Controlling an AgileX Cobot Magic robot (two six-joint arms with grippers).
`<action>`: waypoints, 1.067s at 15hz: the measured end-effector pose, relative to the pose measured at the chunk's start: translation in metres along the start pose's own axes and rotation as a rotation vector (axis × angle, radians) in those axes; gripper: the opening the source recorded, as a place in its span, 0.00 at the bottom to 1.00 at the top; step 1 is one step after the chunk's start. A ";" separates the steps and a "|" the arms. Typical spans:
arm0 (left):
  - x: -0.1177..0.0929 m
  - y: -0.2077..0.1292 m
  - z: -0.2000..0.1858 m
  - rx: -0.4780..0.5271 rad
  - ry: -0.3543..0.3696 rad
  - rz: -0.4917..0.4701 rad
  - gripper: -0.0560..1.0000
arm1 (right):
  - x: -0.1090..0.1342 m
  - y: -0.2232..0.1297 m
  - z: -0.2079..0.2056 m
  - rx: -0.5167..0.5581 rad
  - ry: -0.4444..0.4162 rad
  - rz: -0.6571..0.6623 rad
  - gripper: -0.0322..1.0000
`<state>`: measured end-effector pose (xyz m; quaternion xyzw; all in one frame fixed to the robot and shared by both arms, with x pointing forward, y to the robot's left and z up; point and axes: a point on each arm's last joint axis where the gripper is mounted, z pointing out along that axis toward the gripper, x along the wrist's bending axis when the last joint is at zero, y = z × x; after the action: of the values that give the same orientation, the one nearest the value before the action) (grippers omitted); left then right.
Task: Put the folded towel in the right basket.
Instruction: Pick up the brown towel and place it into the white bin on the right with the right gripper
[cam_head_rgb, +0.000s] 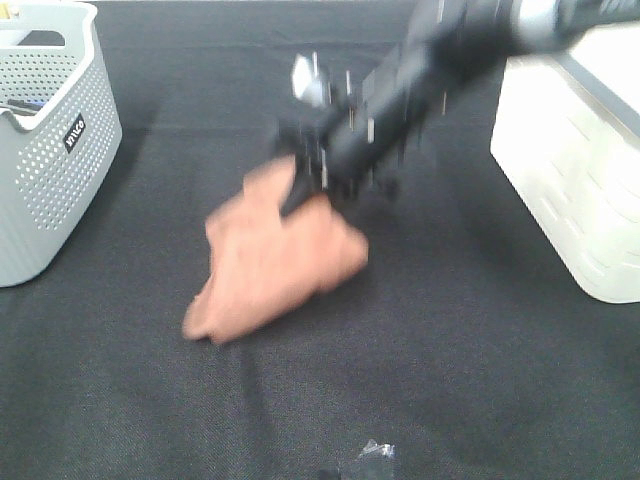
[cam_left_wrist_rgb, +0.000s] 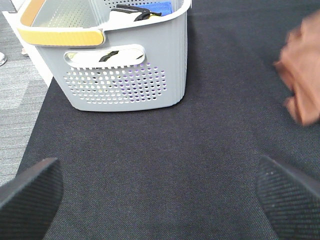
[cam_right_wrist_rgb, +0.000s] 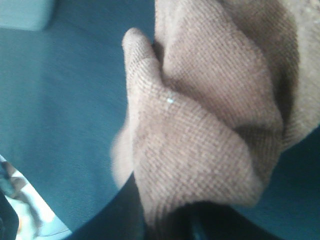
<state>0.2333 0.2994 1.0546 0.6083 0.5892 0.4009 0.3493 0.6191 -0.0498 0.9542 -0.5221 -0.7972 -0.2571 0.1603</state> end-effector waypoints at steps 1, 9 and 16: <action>0.000 0.000 0.000 0.000 0.000 0.001 0.97 | 0.020 0.019 -0.037 -0.048 -0.044 -0.068 0.16; 0.000 0.000 0.000 0.000 0.000 0.001 0.97 | -0.027 0.066 -0.255 -0.512 -0.217 0.011 0.16; 0.000 0.000 0.000 0.000 0.000 0.003 0.97 | -0.140 0.010 -0.360 -0.668 -0.394 0.286 0.16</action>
<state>0.2333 0.2994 1.0546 0.6092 0.5883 0.4014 0.3487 0.6806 -0.3594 1.1773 -0.6902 -0.6049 -0.3717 -0.1397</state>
